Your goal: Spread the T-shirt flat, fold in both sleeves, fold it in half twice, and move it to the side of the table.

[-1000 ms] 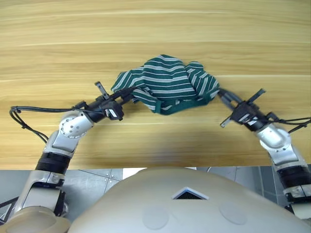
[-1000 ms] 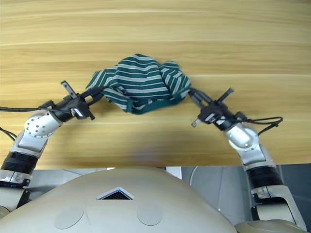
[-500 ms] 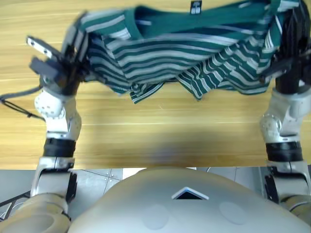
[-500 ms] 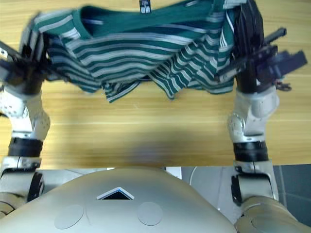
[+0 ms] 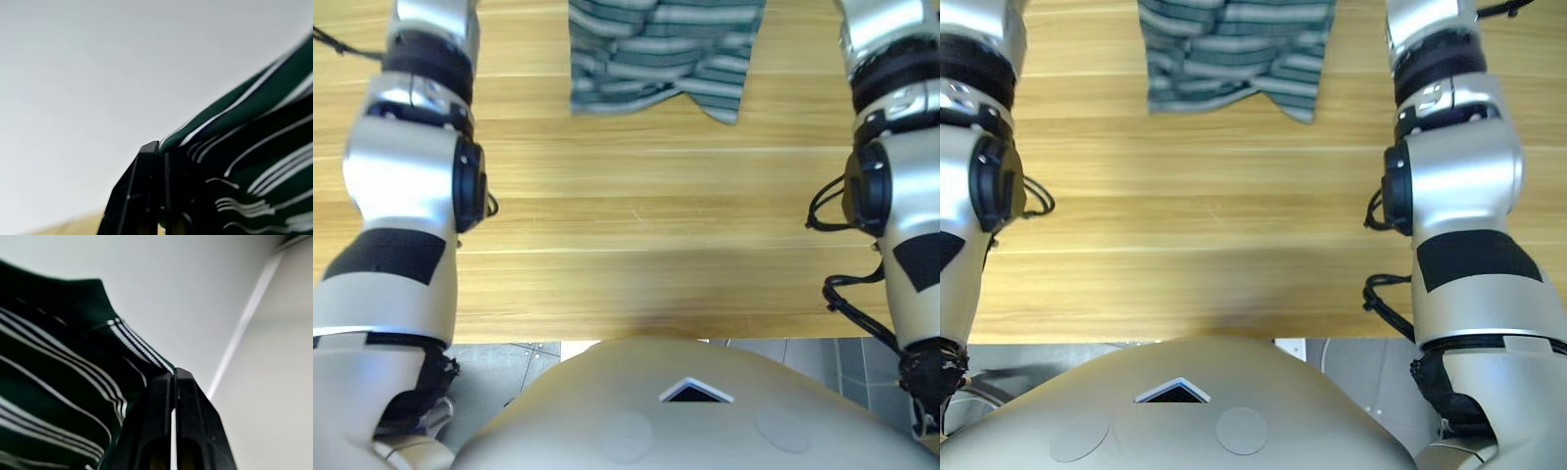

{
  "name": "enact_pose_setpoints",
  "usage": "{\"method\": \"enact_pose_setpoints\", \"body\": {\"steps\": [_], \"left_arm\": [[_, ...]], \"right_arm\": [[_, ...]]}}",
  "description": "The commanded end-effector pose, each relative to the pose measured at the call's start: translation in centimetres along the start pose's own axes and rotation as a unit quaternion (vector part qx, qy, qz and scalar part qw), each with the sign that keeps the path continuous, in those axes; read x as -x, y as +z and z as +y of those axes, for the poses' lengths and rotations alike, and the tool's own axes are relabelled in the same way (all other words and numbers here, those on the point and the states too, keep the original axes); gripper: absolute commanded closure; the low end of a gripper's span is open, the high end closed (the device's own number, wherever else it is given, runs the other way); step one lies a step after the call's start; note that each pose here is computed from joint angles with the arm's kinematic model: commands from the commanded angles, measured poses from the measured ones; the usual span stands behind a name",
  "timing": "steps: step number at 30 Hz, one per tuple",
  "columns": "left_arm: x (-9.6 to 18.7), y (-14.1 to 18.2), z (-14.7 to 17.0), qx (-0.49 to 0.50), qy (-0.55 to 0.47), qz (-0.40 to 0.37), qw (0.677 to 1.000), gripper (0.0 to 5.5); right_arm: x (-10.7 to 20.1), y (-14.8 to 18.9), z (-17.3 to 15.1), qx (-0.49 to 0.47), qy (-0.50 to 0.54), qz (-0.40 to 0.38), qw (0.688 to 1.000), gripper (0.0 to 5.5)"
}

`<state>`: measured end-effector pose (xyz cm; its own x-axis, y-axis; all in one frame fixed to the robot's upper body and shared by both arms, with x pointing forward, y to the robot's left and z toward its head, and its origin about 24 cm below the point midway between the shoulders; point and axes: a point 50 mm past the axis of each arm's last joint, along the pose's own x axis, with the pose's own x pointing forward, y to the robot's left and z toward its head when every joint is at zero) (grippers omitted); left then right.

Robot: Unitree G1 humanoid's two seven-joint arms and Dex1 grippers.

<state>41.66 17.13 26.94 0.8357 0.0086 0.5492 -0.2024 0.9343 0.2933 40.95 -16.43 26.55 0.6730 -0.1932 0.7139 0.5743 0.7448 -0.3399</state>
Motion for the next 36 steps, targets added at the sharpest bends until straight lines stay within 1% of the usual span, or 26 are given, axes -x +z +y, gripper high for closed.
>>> {"method": "enact_pose_setpoints", "body": {"steps": [1,2,4,5,7,8,9,10,11,12,13,14,15,16,18,20,24,26,28,30,35,36], "left_arm": [[-1.5,2.3,5.2,0.077,0.103,-0.037,0.991,5.48],[-1.2,1.8,5.4,0.079,0.097,-0.031,0.992,5.48],[0.0,0.1,6.2,0.075,0.067,-0.032,0.994,5.48],[1.3,-1.5,6.3,0.066,0.033,-0.028,0.997,5.48],[5.4,-5.6,5.1,0.022,-0.104,-0.005,0.994,5.48],[8.0,-7.4,4.2,-0.005,-0.190,0.009,0.982,5.48],[11.5,-9.3,3.1,-0.043,-0.303,0.019,0.952,5.48],[16.2,-11.2,2.3,-0.058,-0.430,0.036,0.900,5.48],[20.2,-12.3,2.1,-0.057,-0.515,0.052,0.854,5.48],[23.3,-13.0,2.3,-0.051,-0.562,0.071,0.822,5.48],[26.3,-13.5,2.7,-0.044,-0.595,0.091,0.797,5.48],[29.0,-13.5,3.3,-0.036,-0.614,0.106,0.781,5.48],[30.8,-13.2,3.9,-0.030,-0.626,0.115,0.771,5.48],[32.4,-12.9,4.3,-0.027,-0.640,0.123,0.758,5.48],[33.6,-12.0,4.7,-0.024,-0.649,0.121,0.751,5.48],[33.7,-10.9,4.9,-0.020,-0.645,0.112,0.756,5.48],[33.5,-9.3,6.1,-0.012,-0.606,0.114,0.787,5.48],[33.7,-8.2,6.7,0.019,-0.572,0.110,0.812,5.48],[34.4,-7.2,7.1,0.050,-0.550,0.108,0.827,5.48],[35.3,-7.0,7.2,0.054,-0.549,0.125,0.825,5.48],[36.1,-8.3,7.5,0.054,-0.541,0.173,0.822,5.48],[36.5,-8.3,7.3,0.061,-0.543,0.179,0.818,5.17]], "right_arm": [[-2.5,2.0,-3.8,-0.011,-0.121,-0.073,0.990,5.50],[-2.2,1.5,-3.8,-0.014,-0.103,-0.071,0.992,5.50],[-1.1,-0.3,-3.3,-0.036,-0.028,-0.055,0.997,5.50],[0.0,-1.7,-2.9,-0.051,0.033,-0.037,0.997,5.50],[3.7,-4.6,-1.7,-0.057,0.185,-0.026,0.981,5.50],[5.8,-5.6,-1.4,-0.056,0.257,-0.032,0.964,5.50],[8.5,-6.5,-1.2,-0.051,0.342,-0.050,0.937,5.50],[12.3,-7.2,-1.6,-0.054,0.446,-0.076,0.890,5.50],[16.2,-7.5,-2.3,-0.057,0.540,-0.103,0.833,5.50],[19.8,-7.5,-3.2,-0.062,0.623,-0.119,0.771,5.50],[22.4,-7.7,-4.1,-0.065,0.665,-0.115,0.735,5.50],[24.6,-7.8,-5.3,-0.070,0.692,-0.102,0.711,5.50],[26.0,-7.7,-6.3,-0.074,0.708,-0.090,0.697,5.50],[26.7,-7.5,-7.3,-0.080,0.710,-0.076,0.695,5.50],[27.4,-6.8,-8.4,-0.084,0.717,-0.062,0.690,5.50],[27.4,-6.1,-8.6,-0.083,0.723,-0.058,0.683,5.50],[28.1,-5.2,-9.8,-0.073,0.735,-0.039,0.673,5.50],[28.7,-4.7,-10.8,-0.083,0.732,-0.026,0.676,5.50],[29.4,-4.1,-11.8,-0.097,0.729,-0.014,0.677,5.50],[30.0,-3.9,-12.2,-0.100,0.732,0.002,0.674,5.50],[31.5,-5.1,-12.0,-0.060,0.752,0.035,0.656,5.50],[31.9,-5.1,-12.1,-0.061,0.753,0.038,0.654,5.50]]}}
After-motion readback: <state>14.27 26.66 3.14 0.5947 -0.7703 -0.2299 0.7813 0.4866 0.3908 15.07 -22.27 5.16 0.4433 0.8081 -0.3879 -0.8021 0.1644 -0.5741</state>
